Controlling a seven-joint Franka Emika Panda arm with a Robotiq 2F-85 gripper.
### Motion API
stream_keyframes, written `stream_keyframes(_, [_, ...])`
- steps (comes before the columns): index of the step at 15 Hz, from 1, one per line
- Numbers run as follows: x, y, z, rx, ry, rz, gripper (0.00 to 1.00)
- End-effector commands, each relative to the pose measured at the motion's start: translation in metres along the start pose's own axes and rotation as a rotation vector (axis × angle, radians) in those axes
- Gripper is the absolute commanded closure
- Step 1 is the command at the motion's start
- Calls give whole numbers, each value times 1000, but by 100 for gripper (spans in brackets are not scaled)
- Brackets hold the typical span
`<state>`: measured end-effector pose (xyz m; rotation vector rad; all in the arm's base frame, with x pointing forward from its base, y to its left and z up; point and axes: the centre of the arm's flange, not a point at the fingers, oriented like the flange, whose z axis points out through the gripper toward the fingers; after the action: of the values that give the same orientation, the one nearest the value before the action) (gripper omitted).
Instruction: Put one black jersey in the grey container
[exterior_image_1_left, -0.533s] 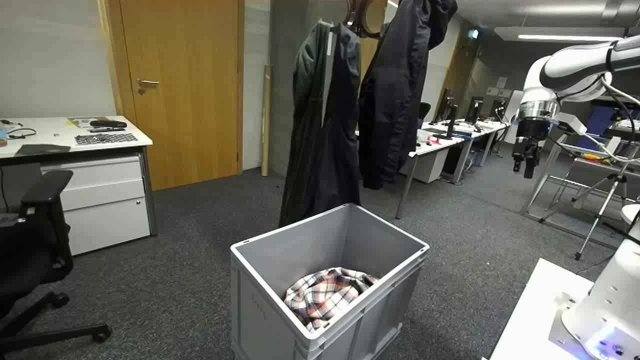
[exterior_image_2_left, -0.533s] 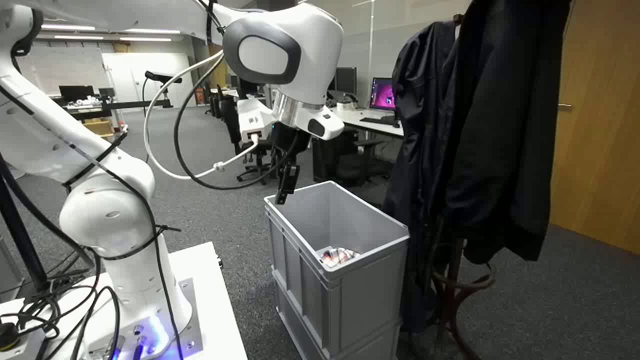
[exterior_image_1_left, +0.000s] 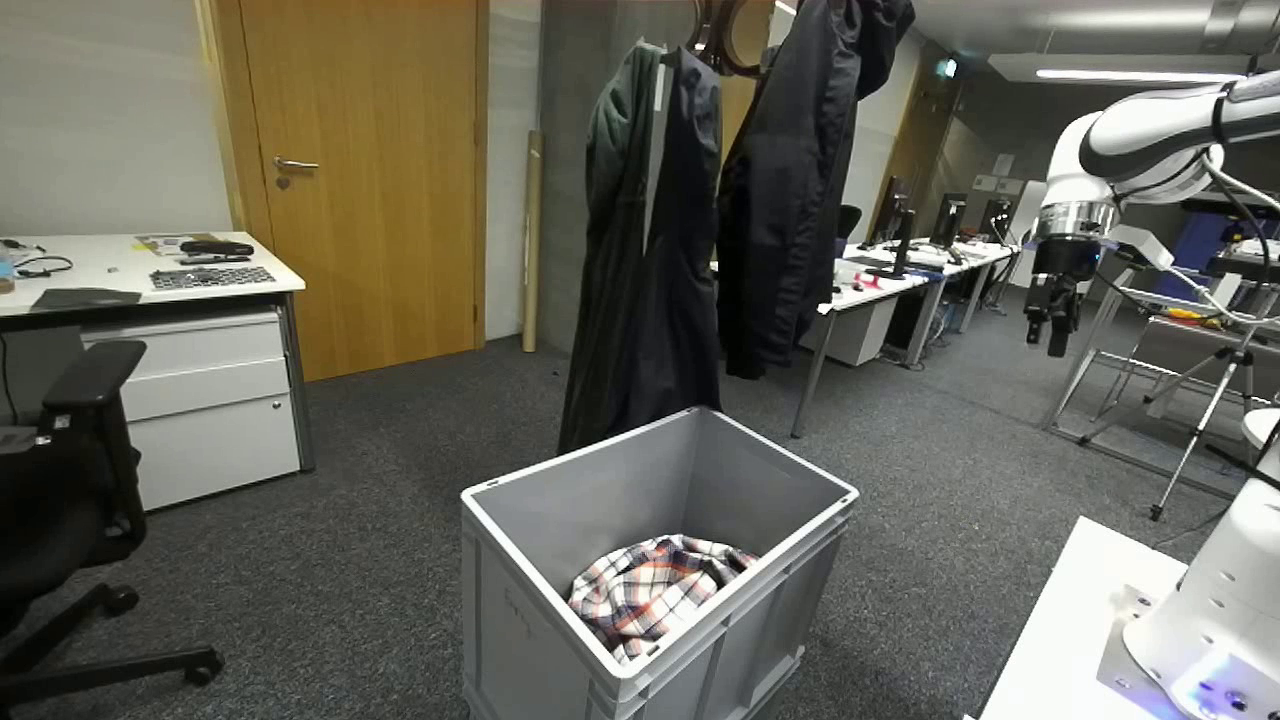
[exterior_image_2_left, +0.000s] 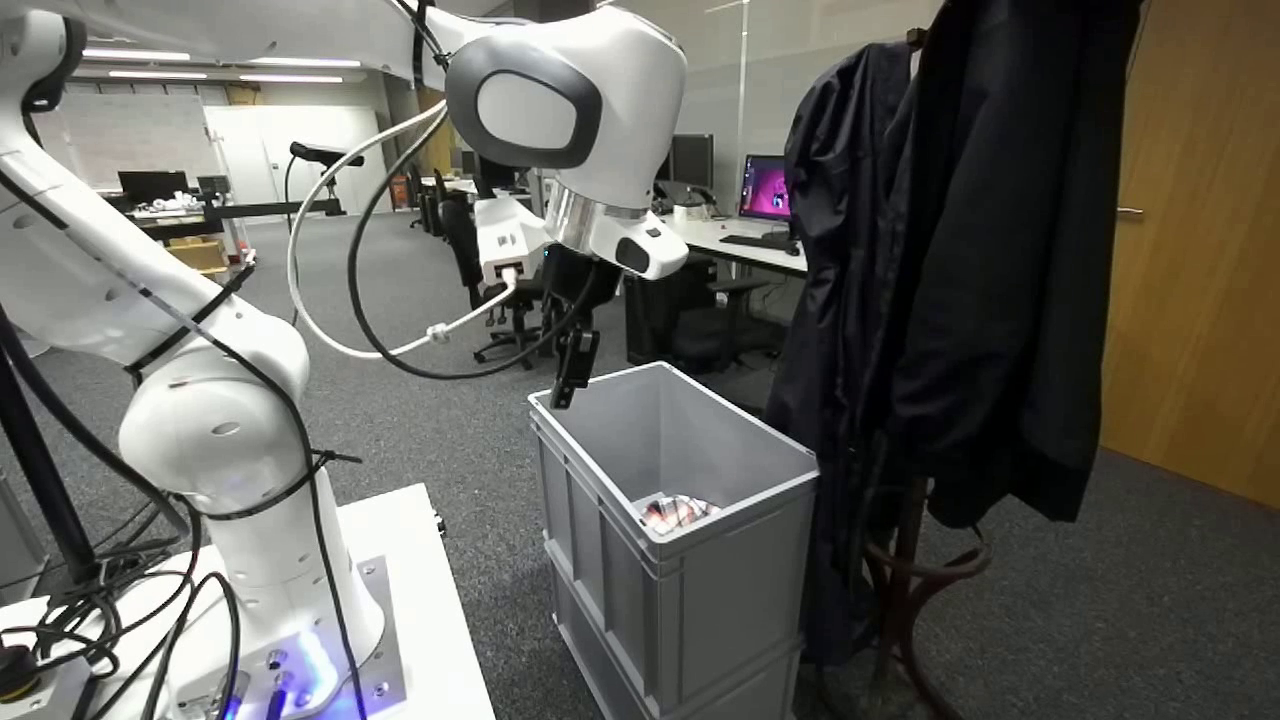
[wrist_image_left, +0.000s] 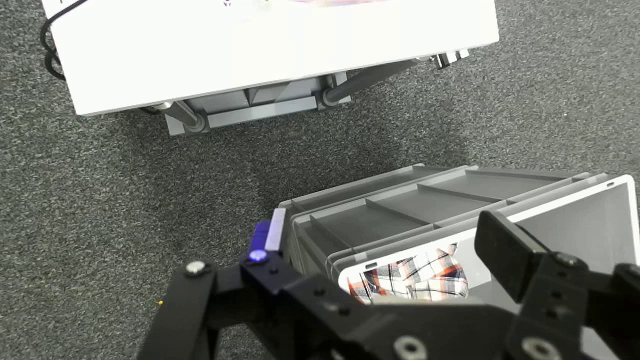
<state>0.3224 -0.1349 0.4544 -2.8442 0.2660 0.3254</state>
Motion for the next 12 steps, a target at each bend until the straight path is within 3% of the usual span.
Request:
stream_keyframes(1, [0, 0, 0, 0, 0, 0, 0])
stream_keyframes(8, [4, -7, -1, 19, 21, 24, 0])
stream_keyframes(12, [14, -33, -10, 162, 36, 83, 0])
